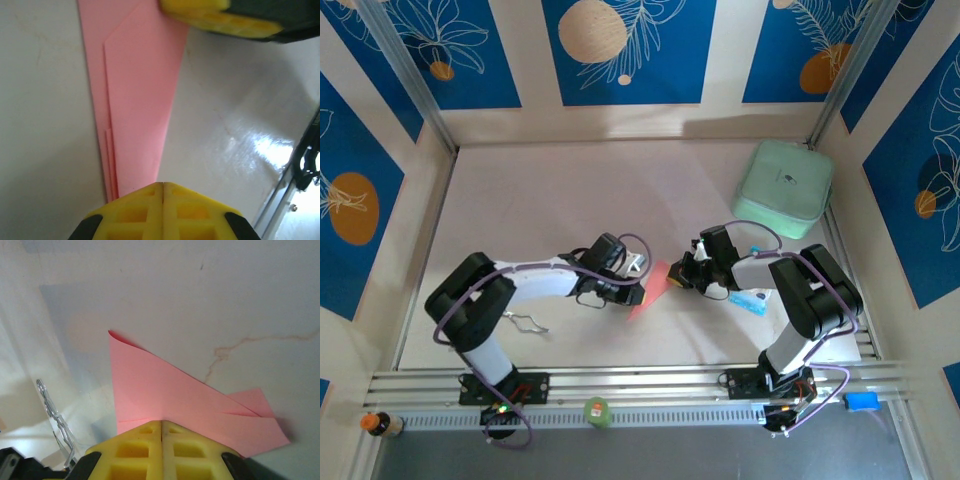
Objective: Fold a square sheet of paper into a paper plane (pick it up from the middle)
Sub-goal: Fold the wing for the fifth time at the center of the table.
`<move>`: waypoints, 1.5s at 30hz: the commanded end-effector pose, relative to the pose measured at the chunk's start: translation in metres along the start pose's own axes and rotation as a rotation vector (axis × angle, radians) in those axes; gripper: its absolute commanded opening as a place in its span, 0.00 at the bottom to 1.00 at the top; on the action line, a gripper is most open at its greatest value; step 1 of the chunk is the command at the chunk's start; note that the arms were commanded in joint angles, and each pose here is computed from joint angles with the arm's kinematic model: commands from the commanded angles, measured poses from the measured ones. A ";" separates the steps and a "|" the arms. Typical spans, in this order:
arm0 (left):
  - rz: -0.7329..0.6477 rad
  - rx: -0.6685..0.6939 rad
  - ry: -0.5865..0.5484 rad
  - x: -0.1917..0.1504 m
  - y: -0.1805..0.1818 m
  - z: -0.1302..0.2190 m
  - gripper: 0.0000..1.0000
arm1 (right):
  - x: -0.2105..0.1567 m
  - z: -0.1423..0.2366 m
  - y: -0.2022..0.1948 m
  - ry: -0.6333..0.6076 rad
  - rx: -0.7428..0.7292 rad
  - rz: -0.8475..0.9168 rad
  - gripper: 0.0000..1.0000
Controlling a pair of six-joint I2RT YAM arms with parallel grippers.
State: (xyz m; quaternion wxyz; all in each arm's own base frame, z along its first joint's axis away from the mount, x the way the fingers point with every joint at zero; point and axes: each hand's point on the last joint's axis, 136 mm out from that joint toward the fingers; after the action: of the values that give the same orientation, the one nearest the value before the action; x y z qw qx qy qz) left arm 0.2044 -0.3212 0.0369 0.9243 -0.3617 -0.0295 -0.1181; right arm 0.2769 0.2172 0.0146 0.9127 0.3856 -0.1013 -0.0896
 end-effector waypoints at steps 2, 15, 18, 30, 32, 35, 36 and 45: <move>0.034 -0.005 0.058 -0.014 0.012 -0.011 0.04 | -0.011 -0.002 -0.011 0.051 -0.042 -0.011 0.00; 0.158 0.129 0.103 -0.047 0.063 -0.022 0.00 | -0.024 0.010 0.050 0.038 0.011 0.166 0.05; 0.156 0.131 0.095 -0.046 0.062 -0.021 0.00 | -0.047 -0.004 0.044 0.083 -0.003 0.156 0.04; 0.154 0.129 0.097 -0.046 0.062 -0.021 0.00 | -0.054 -0.022 0.005 0.118 -0.066 0.054 0.01; 0.156 0.128 0.101 -0.047 0.063 -0.022 0.00 | -0.049 -0.018 0.005 0.103 -0.049 0.044 0.01; 0.164 0.123 0.114 -0.049 0.064 -0.026 0.00 | -0.039 -0.014 0.001 0.092 -0.055 0.029 0.01; 0.166 0.119 0.117 -0.049 0.065 -0.027 0.00 | -0.035 -0.012 0.000 0.086 -0.052 0.024 0.01; 0.166 0.114 0.129 -0.052 0.065 -0.028 0.00 | 0.001 0.003 -0.013 0.007 -0.036 -0.025 0.02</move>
State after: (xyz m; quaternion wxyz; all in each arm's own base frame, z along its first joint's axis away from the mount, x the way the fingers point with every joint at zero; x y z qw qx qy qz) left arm 0.1966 -0.3229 0.0168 0.9156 -0.3899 -0.0093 -0.0975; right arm 0.2712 0.2195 0.0153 0.9131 0.3874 -0.0898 -0.0900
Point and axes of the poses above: each hand's point on the last joint's axis, 136 mm out from that joint toward the fingers, its own z axis back along the fingers, its own y axis along the line the jaws close on, x = y × z, and after that the axes turned 10 degrees about z, right-handed
